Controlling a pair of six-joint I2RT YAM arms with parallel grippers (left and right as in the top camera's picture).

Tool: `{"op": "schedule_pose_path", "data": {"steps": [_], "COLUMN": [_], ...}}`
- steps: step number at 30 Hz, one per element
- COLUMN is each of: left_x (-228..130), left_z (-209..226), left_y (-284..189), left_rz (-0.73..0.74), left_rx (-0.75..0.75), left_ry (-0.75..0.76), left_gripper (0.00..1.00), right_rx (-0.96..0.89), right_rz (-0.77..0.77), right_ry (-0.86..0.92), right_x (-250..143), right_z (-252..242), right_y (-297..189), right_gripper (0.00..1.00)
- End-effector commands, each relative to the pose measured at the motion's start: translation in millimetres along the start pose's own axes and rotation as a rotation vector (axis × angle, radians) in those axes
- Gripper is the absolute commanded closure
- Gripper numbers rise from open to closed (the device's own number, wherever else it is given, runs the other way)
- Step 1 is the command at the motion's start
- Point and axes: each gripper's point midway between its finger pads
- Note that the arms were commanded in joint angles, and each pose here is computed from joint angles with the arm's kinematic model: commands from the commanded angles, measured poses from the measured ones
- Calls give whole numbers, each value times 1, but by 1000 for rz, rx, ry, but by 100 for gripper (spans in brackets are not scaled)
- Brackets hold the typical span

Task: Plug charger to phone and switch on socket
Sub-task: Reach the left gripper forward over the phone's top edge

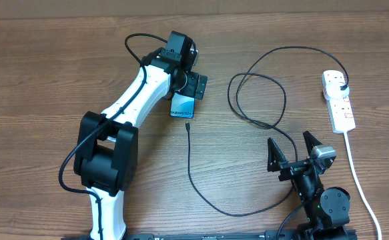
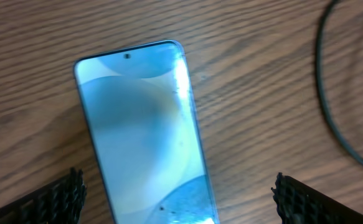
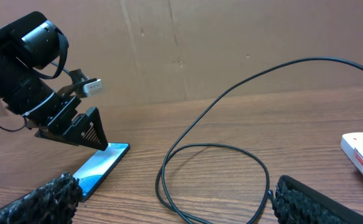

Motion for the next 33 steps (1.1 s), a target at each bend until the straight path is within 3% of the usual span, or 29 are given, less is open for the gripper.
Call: {"op": "schedule_pose_path", "data": {"steps": [1, 14, 33], "left_x": [7, -13, -16], "left_z": [15, 16, 20], "left_y": [1, 33, 61], "left_rz": [-18, 65, 65], "left_rx": [92, 81, 91], "left_ry": [-11, -107, -166], "left_gripper": [0, 0, 0], "right_rx": [-15, -15, -15], "right_rz": [-7, -7, -7], "right_ry": [5, 5, 5], "right_x": [-1, -1, -1], "right_z": [-3, -3, -3], "right_y": [0, 0, 0], "right_gripper": [0, 0, 0]}}
Point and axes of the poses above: each gripper's point midway between its finger pads, its own y axis out along the fingers, its own z axis along the line the jaws close on, x = y × z, and after that the axes turned 3 degrees about -y, right-handed
